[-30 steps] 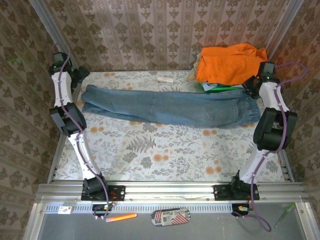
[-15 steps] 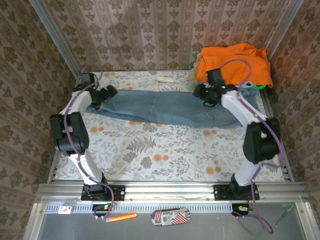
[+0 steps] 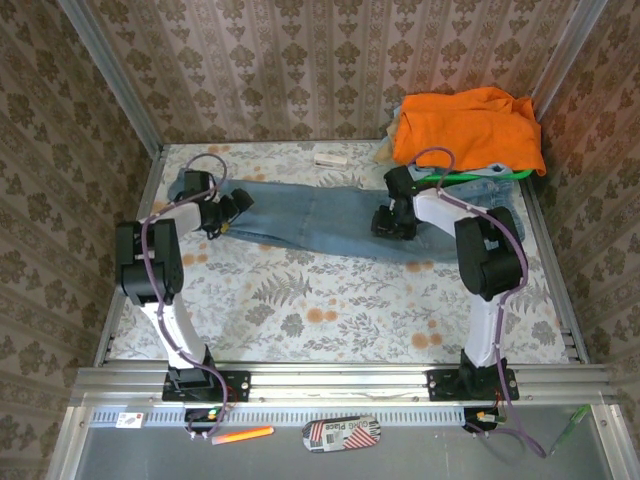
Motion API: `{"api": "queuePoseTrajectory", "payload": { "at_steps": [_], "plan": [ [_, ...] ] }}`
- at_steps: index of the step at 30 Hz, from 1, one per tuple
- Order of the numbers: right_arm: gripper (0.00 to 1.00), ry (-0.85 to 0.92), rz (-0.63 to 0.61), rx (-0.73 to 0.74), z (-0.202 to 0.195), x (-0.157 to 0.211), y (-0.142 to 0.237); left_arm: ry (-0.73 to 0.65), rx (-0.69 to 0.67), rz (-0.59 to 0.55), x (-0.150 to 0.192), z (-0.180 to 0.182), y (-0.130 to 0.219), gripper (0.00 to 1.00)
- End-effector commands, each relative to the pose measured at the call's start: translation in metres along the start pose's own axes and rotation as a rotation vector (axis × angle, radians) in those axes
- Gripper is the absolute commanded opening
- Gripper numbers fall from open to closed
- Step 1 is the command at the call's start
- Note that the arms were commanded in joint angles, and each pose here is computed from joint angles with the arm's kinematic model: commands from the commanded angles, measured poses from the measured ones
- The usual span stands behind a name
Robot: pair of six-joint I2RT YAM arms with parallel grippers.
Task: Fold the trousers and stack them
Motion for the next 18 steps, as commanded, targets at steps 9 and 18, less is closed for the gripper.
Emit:
{"api": "queuePoseTrajectory", "payload": {
  "at_steps": [9, 18],
  "plan": [
    [0.55, -0.084, 0.143, 0.041, -0.046, 0.088, 0.029, 0.188, -0.177, 0.054, 0.107, 0.087, 0.057, 0.95],
    [0.56, 0.002, -0.007, 0.014, -0.028, 0.077, 0.075, 0.037, -0.173, -0.073, 0.108, 0.066, 0.15, 0.99]
  ]
}}
Point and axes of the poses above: each hand's point on the last joint's axis, 136 mm out from that joint toward the fingers, its own y axis back along the fingers, its own z axis along the line the jaws close on, x = y × z, the point moved 10 cm from there along y, back along the fingers, and after that the axes turned 14 degrees about y, right-handed, at the moved point
